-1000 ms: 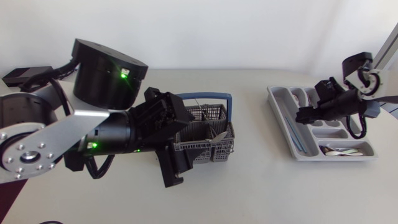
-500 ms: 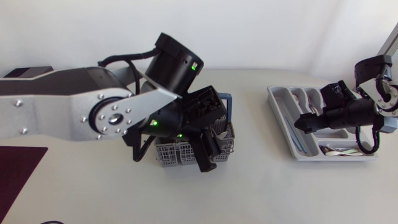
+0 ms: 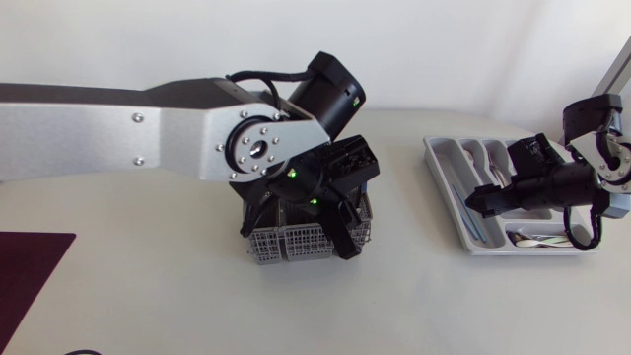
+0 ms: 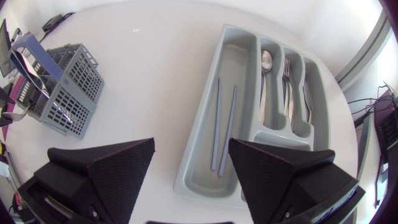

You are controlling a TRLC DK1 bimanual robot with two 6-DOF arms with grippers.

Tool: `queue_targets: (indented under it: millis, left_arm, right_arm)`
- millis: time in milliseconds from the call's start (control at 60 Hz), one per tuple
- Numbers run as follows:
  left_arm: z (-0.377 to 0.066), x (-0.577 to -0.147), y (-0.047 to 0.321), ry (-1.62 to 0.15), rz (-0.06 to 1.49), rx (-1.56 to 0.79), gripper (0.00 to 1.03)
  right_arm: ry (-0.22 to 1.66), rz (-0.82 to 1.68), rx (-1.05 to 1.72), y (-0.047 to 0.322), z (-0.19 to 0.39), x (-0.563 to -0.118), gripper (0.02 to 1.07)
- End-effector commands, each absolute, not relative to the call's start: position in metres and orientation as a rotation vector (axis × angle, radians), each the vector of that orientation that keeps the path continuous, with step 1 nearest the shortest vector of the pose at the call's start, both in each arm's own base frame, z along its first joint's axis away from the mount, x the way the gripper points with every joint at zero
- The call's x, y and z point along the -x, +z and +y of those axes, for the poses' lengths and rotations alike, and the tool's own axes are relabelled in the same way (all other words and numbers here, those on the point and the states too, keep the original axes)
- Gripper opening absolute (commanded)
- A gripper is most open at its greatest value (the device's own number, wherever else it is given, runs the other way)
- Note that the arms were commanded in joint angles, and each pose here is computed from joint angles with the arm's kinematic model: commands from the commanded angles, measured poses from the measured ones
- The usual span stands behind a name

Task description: Sort the cutlery from the basket into the organizer compartments.

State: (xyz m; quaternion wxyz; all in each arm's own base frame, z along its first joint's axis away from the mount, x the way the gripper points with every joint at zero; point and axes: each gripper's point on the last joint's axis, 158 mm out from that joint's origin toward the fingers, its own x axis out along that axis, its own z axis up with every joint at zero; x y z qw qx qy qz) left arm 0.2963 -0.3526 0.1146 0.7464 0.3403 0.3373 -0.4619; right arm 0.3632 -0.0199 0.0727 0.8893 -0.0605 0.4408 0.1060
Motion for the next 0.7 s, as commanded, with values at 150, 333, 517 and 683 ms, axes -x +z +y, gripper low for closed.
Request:
queue_targets:
  millis: [150, 333, 517, 683]
  left_arm:
    - [-0.359, -0.303, 0.111, -0.984, 0.771, -0.722, 0.09]
    - [-0.355, -0.306, 0.114, -0.97, 0.776, -0.704, 0.04]
    - [-0.344, -0.311, 0.145, -0.982, 0.747, -0.605, 0.04]
    - [-0.329, -0.316, 0.173, -1.002, 0.723, -0.482, 0.04]
  right_arm:
    - [0.228, 0.92, 0.138, 0.066, -0.02, -0.355, 0.88]
    - [0.229, 0.92, 0.139, 0.065, -0.02, -0.353, 0.88]
    - [0.228, 0.911, 0.143, 0.068, -0.019, -0.353, 0.88]
    - [0.238, 0.911, 0.143, 0.069, -0.014, -0.352, 0.88]
